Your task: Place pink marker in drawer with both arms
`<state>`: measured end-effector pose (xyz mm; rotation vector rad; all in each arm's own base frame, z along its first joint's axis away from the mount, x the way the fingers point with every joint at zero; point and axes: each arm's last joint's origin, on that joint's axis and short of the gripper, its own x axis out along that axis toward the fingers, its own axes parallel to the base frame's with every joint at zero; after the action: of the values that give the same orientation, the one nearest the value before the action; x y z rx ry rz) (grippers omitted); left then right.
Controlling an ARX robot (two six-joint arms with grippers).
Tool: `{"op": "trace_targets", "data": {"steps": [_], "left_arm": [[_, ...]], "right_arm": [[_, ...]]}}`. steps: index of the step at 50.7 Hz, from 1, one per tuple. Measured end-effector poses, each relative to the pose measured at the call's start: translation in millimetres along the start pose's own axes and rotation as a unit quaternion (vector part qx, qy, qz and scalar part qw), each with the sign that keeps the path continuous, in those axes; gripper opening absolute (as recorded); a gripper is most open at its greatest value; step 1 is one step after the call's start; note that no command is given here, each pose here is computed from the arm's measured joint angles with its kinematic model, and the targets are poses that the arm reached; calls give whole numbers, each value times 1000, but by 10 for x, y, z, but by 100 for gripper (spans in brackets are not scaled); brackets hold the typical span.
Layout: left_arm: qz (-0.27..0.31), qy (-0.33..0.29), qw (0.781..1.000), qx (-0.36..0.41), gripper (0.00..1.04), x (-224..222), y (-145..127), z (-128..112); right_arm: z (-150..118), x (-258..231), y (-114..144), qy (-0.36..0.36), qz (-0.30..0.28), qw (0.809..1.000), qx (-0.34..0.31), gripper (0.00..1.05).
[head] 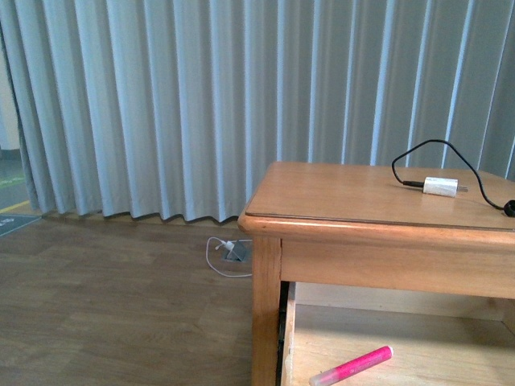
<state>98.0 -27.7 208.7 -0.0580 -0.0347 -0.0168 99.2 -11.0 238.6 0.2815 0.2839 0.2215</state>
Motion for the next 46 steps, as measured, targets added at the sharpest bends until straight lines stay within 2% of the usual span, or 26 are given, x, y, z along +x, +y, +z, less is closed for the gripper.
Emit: {"op": "trace_targets", "data": {"steps": [5,8,10,15,23,25,29,46], "left_arm": [[2,0,1000,-3,99,-1,2,0],[-2,18,1000,15,85,-4,28,-48],[-1,20,1000,19,78,-4,49,-69],[3,16,1000,22,53,-11,121,-127],[3,17,1000,25,26,-13,182,-201],[-12,18,999,25,19,-14,213,-218],[7,17,999,26,5,-15,278,-241],[8,16,999,26,4,-25,296,-372]], "right_arm": [[0,-1,0,0,0,1000,0,96],[0,-1,0,0,0,1000,0,96],[0,0,0,0,0,1000,0,96],[0,-1,0,0,0,1000,0,96],[0,-1,0,0,0,1000,0,96],[0,-1,0,0,0,1000,0,96],[0,-1,0,0,0,1000,0,96],[0,-1,0,0,0,1000,0,96]]}}
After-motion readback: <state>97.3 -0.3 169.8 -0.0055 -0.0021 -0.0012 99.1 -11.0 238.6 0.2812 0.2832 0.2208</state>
